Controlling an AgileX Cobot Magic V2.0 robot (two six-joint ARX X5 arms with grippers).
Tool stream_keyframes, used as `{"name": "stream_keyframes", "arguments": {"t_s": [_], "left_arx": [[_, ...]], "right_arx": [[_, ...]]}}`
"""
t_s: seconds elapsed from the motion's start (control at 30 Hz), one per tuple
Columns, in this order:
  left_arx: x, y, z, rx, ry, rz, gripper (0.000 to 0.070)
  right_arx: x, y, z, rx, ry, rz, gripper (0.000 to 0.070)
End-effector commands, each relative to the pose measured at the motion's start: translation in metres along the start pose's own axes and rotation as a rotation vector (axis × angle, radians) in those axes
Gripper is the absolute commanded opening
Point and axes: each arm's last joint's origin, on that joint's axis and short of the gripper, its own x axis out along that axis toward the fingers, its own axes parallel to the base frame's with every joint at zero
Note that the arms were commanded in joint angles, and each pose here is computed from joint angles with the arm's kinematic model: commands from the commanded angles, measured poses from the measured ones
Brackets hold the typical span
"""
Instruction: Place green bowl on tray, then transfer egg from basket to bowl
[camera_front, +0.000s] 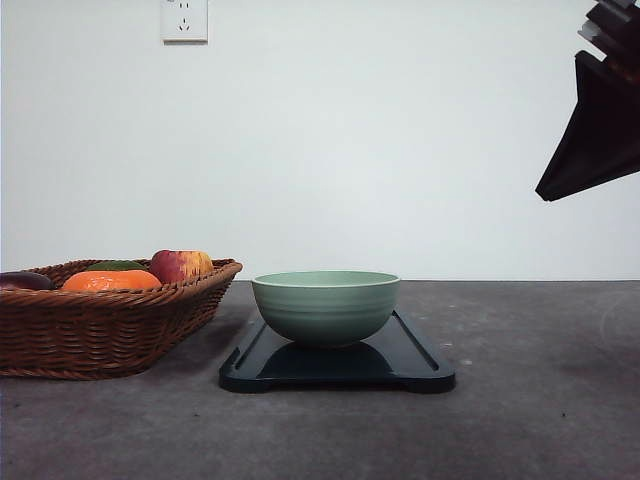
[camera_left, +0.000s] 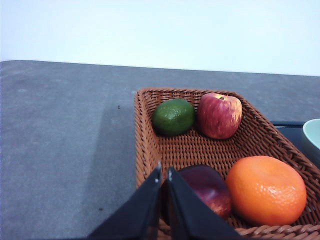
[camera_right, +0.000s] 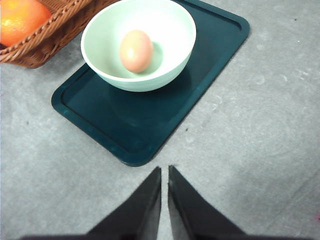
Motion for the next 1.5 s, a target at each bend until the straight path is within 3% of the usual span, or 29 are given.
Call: {"name": "stream_keyframes", "arguments": {"t_s": [0.0, 1.03, 1.2, 1.47], "left_arx": [[0.002, 0.001, -0.006, -0.009, 0.013, 0.008, 0.0013], [0.002, 0.002, -0.005, -0.012, 0.004, 0.016, 0.0013], [0.002, 0.002, -0.005, -0.012, 0.004, 0.016, 0.0013], [0.002, 0.002, -0.005, -0.012, 0.004, 0.016, 0.0013]], "right_arx": [[0.000, 0.001, 0.002, -0.010, -0.009, 0.006, 0.0015], [0.000, 0.001, 0.002, -0.034, -0.011, 0.002, 0.0015], [-0.009, 0.001, -0.003, -0.110, -0.046, -0.071, 0.0015], [-0.029, -0.008, -0.050, -0.082, -0.259, -0.242, 0.0015]]}}
